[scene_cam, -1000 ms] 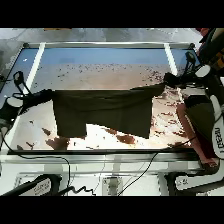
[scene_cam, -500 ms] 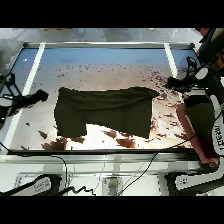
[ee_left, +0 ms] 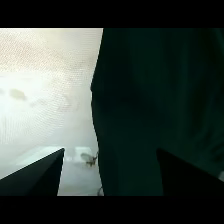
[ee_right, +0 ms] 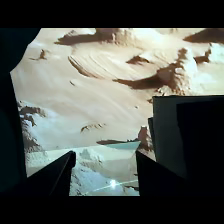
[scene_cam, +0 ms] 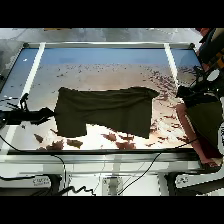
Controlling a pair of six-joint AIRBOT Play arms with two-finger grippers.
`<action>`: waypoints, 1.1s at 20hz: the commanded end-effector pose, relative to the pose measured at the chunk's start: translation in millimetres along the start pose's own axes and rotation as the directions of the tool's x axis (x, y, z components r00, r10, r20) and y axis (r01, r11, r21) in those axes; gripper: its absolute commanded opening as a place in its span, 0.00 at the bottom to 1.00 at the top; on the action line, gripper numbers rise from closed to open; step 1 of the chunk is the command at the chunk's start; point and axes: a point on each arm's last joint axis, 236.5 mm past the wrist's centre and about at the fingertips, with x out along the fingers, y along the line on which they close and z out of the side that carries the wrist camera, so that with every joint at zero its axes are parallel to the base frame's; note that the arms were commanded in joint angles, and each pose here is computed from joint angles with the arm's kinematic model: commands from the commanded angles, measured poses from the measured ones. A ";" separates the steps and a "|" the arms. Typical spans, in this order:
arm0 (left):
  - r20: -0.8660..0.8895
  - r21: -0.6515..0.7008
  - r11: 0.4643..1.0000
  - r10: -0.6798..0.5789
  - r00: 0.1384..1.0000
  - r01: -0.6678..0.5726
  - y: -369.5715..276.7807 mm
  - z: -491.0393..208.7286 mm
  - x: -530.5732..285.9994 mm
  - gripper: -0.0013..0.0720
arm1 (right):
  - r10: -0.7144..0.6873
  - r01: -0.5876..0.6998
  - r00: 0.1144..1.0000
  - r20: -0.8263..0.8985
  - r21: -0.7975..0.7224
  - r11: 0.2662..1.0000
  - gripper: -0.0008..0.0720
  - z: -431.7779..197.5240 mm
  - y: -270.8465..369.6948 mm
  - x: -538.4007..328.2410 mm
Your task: Fold the clothes and pants, and hang the long-sleeved shirts on hangers.
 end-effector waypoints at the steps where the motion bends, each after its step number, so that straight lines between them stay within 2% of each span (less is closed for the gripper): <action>1: 0.018 0.034 0.997 -0.073 0.997 0.073 -6.5 6.2 21.4 0.85 | 0.033 -0.032 0.999 -0.013 0.011 0.999 0.58 -3.1 6.3 -0.9; 3: 0.072 0.031 0.999 -0.034 0.997 0.032 0.9 19.4 23.2 0.85 | 0.039 -0.039 0.999 -0.012 0.013 0.999 0.57 -2.9 7.9 -0.9; 4: 0.094 0.033 0.999 -0.013 0.995 0.010 4.5 24.9 23.9 0.81 | 0.039 -0.039 0.999 -0.012 0.012 0.999 0.57 -2.9 7.8 -0.9; 7: 0.116 0.047 0.999 0.002 0.993 -0.008 1.6 31.1 28.1 0.58 | 0.038 -0.038 0.999 -0.009 0.012 0.999 0.57 -2.3 7.6 -0.9; 10: 0.100 0.152 0.988 -0.007 0.995 -0.009 -11.4 28.6 36.2 0.41 | 0.038 -0.038 0.999 0.000 0.013 0.999 0.57 -0.1 7.6 -0.9; 11: 0.095 0.180 0.984 -0.008 0.995 -0.009 -14.5 27.8 38.2 0.24 | 0.041 -0.041 0.999 -0.006 0.014 0.999 0.56 -1.7 8.4 -0.9; 12: 0.097 0.191 0.981 -0.007 0.995 -0.012 -15.2 28.3 38.8 0.13 | 0.047 -0.047 0.999 -0.023 0.015 0.999 0.49 -5.6 9.8 -1.0; 13: 0.106 0.190 0.982 0.000 0.994 -0.020 -13.8 30.3 38.6 0.05 | 0.052 -0.051 0.998 -0.048 0.015 0.999 0.20 -11.5 10.8 -1.3; 14: 0.113 0.187 0.982 0.000 0.994 -0.021 -13.4 32.3 37.4 0.04 | 0.056 -0.055 0.995 -0.082 0.013 0.998 0.05 -19.6 11.7 -1.9; 17: 0.138 0.203 0.979 0.000 0.990 -0.028 -17.5 39.9 27.0 0.04 | 0.098 -0.137 0.939 -0.330 -0.096 0.986 0.04 -80.7 20.6 -8.2; 18: 0.152 0.217 0.975 0.003 0.988 -0.037 -20.8 43.6 20.6 0.04 | 0.139 -0.190 0.901 -0.411 -0.084 0.978 0.04 -104.9 27.8 -8.7; 20: 0.185 0.239 0.970 0.002 0.983 -0.047 -29.2 50.1 7.8 0.04 | 0.264 -0.308 0.844 -0.468 -0.020 0.951 0.04 -137.1 54.4 1.7; 22: 0.209 0.254 0.966 0.001 0.978 -0.055 -35.9 54.6 -2.2 0.04 | 0.423 -0.444 0.751 -0.507 0.086 0.892 0.04 -173.3 90.0 15.8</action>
